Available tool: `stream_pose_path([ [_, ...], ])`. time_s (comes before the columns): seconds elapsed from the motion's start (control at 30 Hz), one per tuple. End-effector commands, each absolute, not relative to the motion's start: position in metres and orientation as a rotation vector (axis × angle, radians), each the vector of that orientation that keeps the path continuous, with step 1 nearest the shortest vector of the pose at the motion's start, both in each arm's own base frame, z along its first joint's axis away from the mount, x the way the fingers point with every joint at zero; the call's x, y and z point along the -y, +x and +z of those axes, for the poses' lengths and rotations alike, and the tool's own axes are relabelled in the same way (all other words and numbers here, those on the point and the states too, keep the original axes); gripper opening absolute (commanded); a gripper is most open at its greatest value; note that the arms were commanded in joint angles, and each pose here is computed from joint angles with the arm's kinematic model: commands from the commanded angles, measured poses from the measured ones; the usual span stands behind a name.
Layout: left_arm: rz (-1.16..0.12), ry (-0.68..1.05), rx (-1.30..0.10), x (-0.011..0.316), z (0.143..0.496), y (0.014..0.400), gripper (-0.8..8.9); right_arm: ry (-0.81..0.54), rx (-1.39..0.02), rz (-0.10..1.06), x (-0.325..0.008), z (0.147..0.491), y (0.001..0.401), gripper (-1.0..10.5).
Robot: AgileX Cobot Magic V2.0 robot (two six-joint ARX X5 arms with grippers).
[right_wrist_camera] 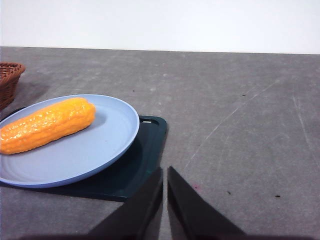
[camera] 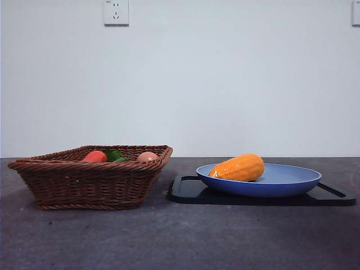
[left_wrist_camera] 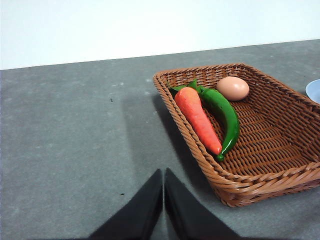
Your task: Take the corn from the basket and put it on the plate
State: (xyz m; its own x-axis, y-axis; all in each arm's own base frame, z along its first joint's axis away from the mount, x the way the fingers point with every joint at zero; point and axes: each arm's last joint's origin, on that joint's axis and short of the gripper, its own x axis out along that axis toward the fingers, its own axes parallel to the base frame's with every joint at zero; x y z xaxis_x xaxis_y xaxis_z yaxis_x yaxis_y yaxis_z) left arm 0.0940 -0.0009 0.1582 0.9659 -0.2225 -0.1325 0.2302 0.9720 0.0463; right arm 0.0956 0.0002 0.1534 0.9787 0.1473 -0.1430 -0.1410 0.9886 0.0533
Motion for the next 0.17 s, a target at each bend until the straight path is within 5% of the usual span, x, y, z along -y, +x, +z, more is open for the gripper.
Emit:
stream_pose_path([
  [0.03, -0.23, 0.049, -0.168, 0.0007, 0.1489, 0.0948, 0.08, 0.054, -0.153, 0.143, -0.0001, 0.1514, 0.0958, 0.0],
  [0.17, -0.23, 0.049, -0.168, 0.0007, 0.1489, 0.0948, 0.08, 0.054, -0.153, 0.143, -0.0001, 0.1514, 0.0958, 0.0],
])
